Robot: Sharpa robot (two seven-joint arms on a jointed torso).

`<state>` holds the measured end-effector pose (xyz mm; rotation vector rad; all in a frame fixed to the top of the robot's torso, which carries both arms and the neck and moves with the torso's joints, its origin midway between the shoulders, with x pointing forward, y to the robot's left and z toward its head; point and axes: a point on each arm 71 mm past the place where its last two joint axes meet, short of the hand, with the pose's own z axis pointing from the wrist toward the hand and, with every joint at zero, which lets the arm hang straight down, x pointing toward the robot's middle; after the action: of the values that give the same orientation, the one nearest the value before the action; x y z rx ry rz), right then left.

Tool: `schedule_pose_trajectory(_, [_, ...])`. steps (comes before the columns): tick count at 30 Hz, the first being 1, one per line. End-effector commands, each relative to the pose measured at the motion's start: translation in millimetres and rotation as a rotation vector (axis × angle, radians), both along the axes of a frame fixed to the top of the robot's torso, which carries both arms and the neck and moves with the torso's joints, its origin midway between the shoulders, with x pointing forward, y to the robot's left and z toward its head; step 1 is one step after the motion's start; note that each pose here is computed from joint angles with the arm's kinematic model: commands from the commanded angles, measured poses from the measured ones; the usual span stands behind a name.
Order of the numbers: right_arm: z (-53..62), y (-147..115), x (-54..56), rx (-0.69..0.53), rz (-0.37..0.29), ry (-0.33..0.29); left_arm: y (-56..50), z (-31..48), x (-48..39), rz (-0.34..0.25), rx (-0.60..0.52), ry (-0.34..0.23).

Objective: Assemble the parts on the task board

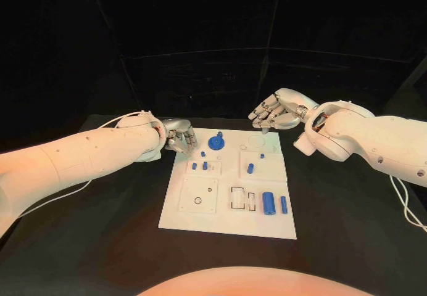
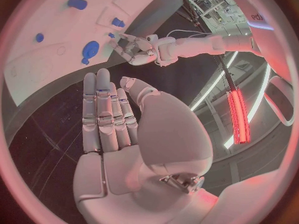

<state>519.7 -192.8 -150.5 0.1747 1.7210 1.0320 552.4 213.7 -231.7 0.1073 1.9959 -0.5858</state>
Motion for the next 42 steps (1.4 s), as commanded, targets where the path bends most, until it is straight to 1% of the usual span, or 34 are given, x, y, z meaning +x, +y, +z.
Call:
schedule_pose_trajectory(1, [-5.2, -6, 1.9, -0.265, -0.008, -0.102, 17.1, 13.9, 3.3, 0.111, -0.201, 0.002])
schedule_pose_trajectory(3, [-8.8, -8, 2.3, -0.353, -0.018, -0.136, 29.4, 19.0, 2.4, 0.158, -0.287, 0.019])
schedule_pose_trajectory(5, [-12.6, -10, 2.2, -0.417, -0.028, -0.161, 37.5, 22.6, 0.7, 0.188, -0.361, 0.032])
schedule_pose_trajectory(7, [-17.3, -11, 2.1, -0.483, -0.043, -0.194, 44.7, 27.2, -2.4, 0.218, -0.474, 0.047])
schedule_pose_trajectory(8, [-20.1, -11, 1.8, -0.511, -0.051, -0.209, 46.7, 29.7, -4.6, 0.229, -0.541, 0.055])
schedule_pose_trajectory(9, [-23.4, -11, 1.1, -0.534, -0.057, -0.224, 47.4, 32.3, -7.6, 0.235, -0.614, 0.064])
schedule_pose_trajectory(10, [-25.5, -11, 0.5, -0.547, -0.060, -0.232, 47.2, 33.8, -9.7, 0.237, -0.660, 0.070])
schedule_pose_trajectory(11, [-29.2, -11, -0.7, -0.565, -0.063, -0.244, 45.9, 36.4, -13.6, 0.239, -0.738, 0.080])
schedule_pose_trajectory(12, [-32.9, -10, -1.9, -0.580, -0.063, -0.253, 44.0, 38.8, -17.8, 0.240, -0.816, 0.091])
schedule_pose_trajectory(13, [-36.7, -9, -3.2, -0.592, -0.062, -0.260, 40.5, 41.8, -25.0, 0.243, -0.930, 0.107])
schedule_pose_trajectory(16, [-50.4, -5, -7.9, -0.624, -0.044, -0.268, 36.0, 45.9, -37.5, 0.249, -1.096, 0.126])
schedule_pose_trajectory(19, [-60.0, -3, -11.3, -0.643, -0.030, -0.265, 36.1, 48.9, -45.4, 0.261, -1.191, 0.126])
schedule_pose_trajectory(22, [-67.5, -1, -13.3, -0.658, -0.017, -0.257, 40.2, 51.3, -51.3, 0.286, -1.258, 0.118])
schedule_pose_trajectory(26, [-72.6, 1, -13.6, -0.669, -0.011, -0.252, 43.4, 52.9, -56.3, 0.303, -1.295, 0.115])
schedule_pose_trajectory(29, [-75.5, 2, -13.7, -0.672, -0.009, -0.256, 43.2, 53.8, -59.4, 0.305, -1.310, 0.119])
schedule_pose_trajectory(35, [-79.3, 6, -13.7, -0.683, 0.011, -0.244, 41.7, 53.9, -62.3, 0.304, -1.320, 0.128])
schedule_pose_trajectory(42, [-84.4, 9, -14.4, -0.699, 0.037, -0.219, 40.2, 53.7, -63.3, 0.303, -1.322, 0.136])
